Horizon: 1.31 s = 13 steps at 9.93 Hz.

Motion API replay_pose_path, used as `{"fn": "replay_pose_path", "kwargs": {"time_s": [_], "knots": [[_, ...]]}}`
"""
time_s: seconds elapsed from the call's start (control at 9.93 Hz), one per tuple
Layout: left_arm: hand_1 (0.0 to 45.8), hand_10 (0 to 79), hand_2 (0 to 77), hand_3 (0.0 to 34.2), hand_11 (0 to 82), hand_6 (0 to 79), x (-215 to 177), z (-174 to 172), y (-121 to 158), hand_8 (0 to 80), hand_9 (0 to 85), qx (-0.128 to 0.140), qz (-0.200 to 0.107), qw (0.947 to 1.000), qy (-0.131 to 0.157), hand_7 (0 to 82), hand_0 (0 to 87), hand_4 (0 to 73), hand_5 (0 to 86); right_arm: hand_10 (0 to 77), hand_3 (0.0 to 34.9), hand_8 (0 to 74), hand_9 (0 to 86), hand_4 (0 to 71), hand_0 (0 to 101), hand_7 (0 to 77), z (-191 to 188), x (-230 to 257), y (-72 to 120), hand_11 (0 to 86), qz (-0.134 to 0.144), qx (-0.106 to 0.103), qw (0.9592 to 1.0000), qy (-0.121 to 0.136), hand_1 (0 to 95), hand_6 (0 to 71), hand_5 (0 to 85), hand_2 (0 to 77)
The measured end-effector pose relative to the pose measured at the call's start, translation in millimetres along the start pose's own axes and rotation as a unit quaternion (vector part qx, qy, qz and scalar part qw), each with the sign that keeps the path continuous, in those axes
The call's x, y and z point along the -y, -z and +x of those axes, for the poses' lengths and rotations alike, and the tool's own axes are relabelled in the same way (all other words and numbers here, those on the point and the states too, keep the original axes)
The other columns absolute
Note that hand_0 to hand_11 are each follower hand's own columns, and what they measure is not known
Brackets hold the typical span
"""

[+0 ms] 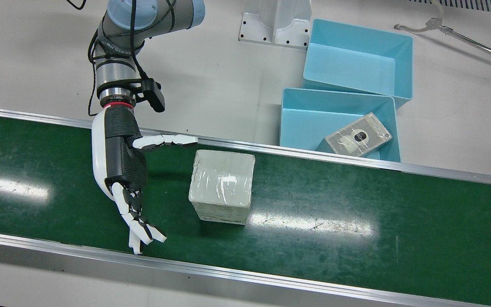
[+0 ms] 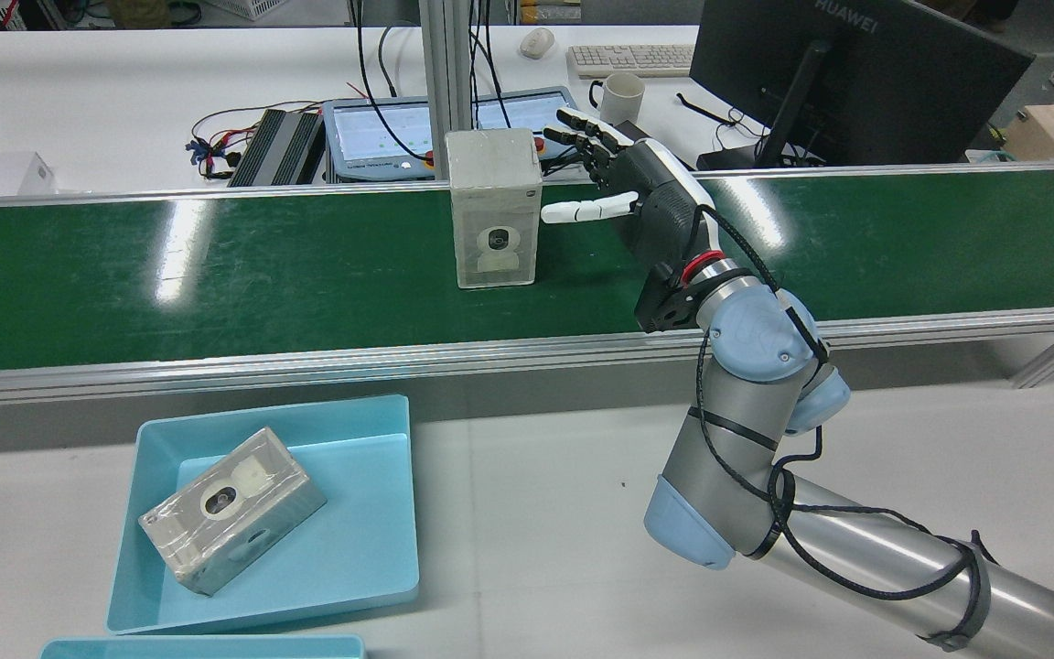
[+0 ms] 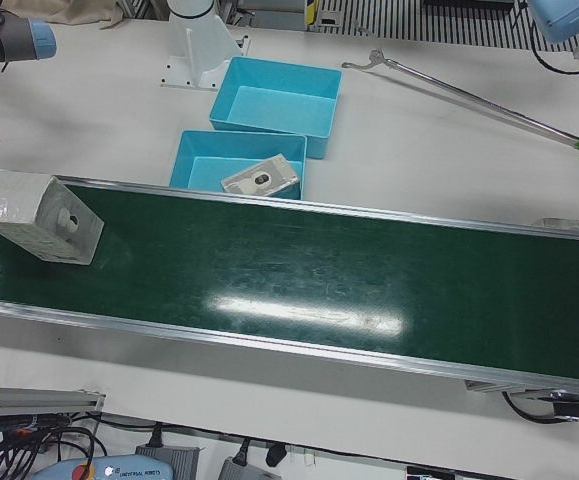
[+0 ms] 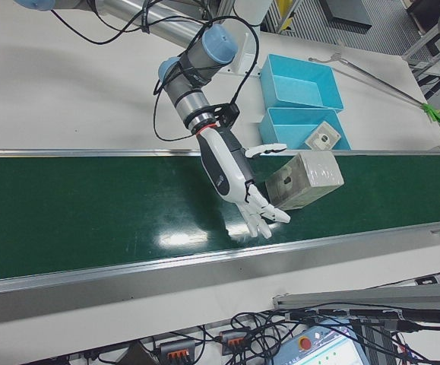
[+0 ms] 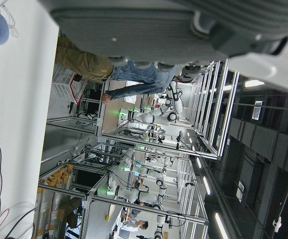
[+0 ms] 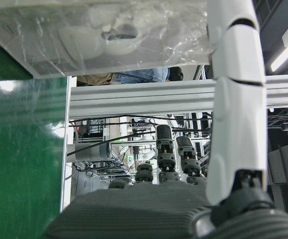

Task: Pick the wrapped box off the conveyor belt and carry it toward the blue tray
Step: 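Close the right hand fingers around the white wrapped box, then lift the box off the belt and swing it toward the blue tray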

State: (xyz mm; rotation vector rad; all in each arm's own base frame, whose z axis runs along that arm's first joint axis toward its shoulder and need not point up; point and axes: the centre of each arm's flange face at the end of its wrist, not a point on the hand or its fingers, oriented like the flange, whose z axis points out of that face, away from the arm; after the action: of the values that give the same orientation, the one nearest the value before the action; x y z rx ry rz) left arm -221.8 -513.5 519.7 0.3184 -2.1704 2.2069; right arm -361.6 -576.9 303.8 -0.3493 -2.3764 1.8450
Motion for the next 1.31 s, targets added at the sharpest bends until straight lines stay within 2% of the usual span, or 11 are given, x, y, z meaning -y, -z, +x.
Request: {"fn": "replay_pose_path", "kwargs": {"time_s": [0.1,0.2,0.3,0.4,0.5,0.6,0.71,0.81,0.91,1.01,1.31], "knots": [[0.0,0.5,0.5,0.0,0.5,0.5,0.0,0.0,0.0,0.5,0.0,0.000,0.000,1.0000,0.000,0.5,0.0,0.5,1.1,0.0,1.5,3.3,4.9,8.2,49,17.5,6.7,-1.9,-3.1,1.1,0.001,-0.003,1.0000,0.000,14.2,5.4,13.1,10.4],[0.0,0.5,0.5,0.0,0.5,0.5,0.0,0.0,0.0,0.5,0.0,0.000,0.000,1.0000,0.000,0.5,0.0,0.5,1.1,0.0,5.2,2.2,2.7,7.6,48,17.5,15.3,-5.0,-7.1,1.1,0.001,-0.007,1.0000,-0.001,14.2,4.9,10.9,10.4],[0.0,0.5,0.5,0.0,0.5,0.5,0.0,0.0,0.0,0.5,0.0,0.000,0.000,1.0000,0.000,0.5,0.0,0.5,1.1,0.0,5.2,2.2,2.7,7.6,48,17.5,24.2,-8.9,-12.1,1.1,0.001,-0.010,0.9999,-0.002,14.2,4.9,10.9,10.4],[0.0,0.5,0.5,0.0,0.0,0.5,0.0,0.0,0.0,0.5,0.5,0.000,0.000,1.0000,0.000,0.5,0.0,0.0,1.1,0.0,8.3,2.2,4.4,6.5,49,16.4,32.8,-13.8,-17.9,1.1,0.001,-0.014,0.9999,-0.003,15.8,3.8,11.5,13.6],[0.0,0.5,0.5,0.0,0.0,0.5,0.0,0.0,0.0,0.5,0.5,0.000,0.000,1.0000,0.000,0.5,0.0,0.5,1.1,0.0,16.6,7.1,9.8,8.7,51,16.4,40.1,-19.3,-24.1,1.1,0.000,-0.015,0.9999,-0.005,20.7,3.8,20.2,16.4],[0.0,0.5,0.5,0.0,0.0,0.5,0.0,0.0,0.0,0.5,0.5,0.000,0.000,1.0000,0.000,0.5,0.0,0.5,1.1,0.0,16.6,7.1,9.8,8.7,51,16.4,44.6,-24.1,-28.6,1.1,-0.001,-0.016,0.9999,-0.006,20.7,3.8,20.2,16.4],[0.0,0.0,0.5,0.0,0.5,0.5,0.0,0.0,0.0,0.5,0.5,0.000,0.000,1.0000,0.000,0.5,0.0,0.0,1.1,10.9,13.1,25.1,24.5,22.9,58,33.8,48.5,-27.9,-31.3,1.1,-0.002,-0.016,0.9998,-0.007,28.4,18.5,31.6,21.8],[0.0,0.5,0.5,0.0,0.5,0.0,0.0,0.0,0.0,0.5,0.0,0.000,0.000,1.0000,0.000,0.5,0.0,0.5,1.1,10.9,13.1,25.1,24.5,22.9,58,33.8,51.1,-29.9,-32.2,1.1,-0.001,-0.016,0.9998,-0.007,28.4,18.5,31.6,21.8],[0.0,0.5,0.5,0.0,0.5,0.0,0.0,0.0,0.0,0.5,0.0,0.000,0.000,1.0000,0.000,0.5,0.0,0.5,1.1,19.6,9.7,32.7,31.1,27.3,59,37.1,52.1,-33.2,-32.4,1.1,-0.002,-0.016,0.9998,-0.008,23.5,21.8,34.9,23.5],[0.0,0.5,0.5,0.0,0.5,0.5,0.0,0.0,0.0,0.5,0.0,0.000,0.000,1.0000,0.000,0.5,0.0,0.5,1.1,30.0,2.0,38.2,34.9,34.9,53,45.8,52.5,-43.2,-33.2,6.0,-0.007,-0.016,0.9998,-0.012,9.3,30.5,41.5,28.4],[0.0,0.5,0.5,0.0,0.5,0.5,0.0,0.0,0.0,0.5,0.0,0.000,0.000,1.0000,0.000,0.5,0.0,0.5,1.1,53.5,0.0,48.5,45.8,36.0,50,51.8,53.9,-110.6,-29.9,32.2,-0.038,-0.017,0.9986,-0.034,6.0,34.9,44.7,28.9]]}}
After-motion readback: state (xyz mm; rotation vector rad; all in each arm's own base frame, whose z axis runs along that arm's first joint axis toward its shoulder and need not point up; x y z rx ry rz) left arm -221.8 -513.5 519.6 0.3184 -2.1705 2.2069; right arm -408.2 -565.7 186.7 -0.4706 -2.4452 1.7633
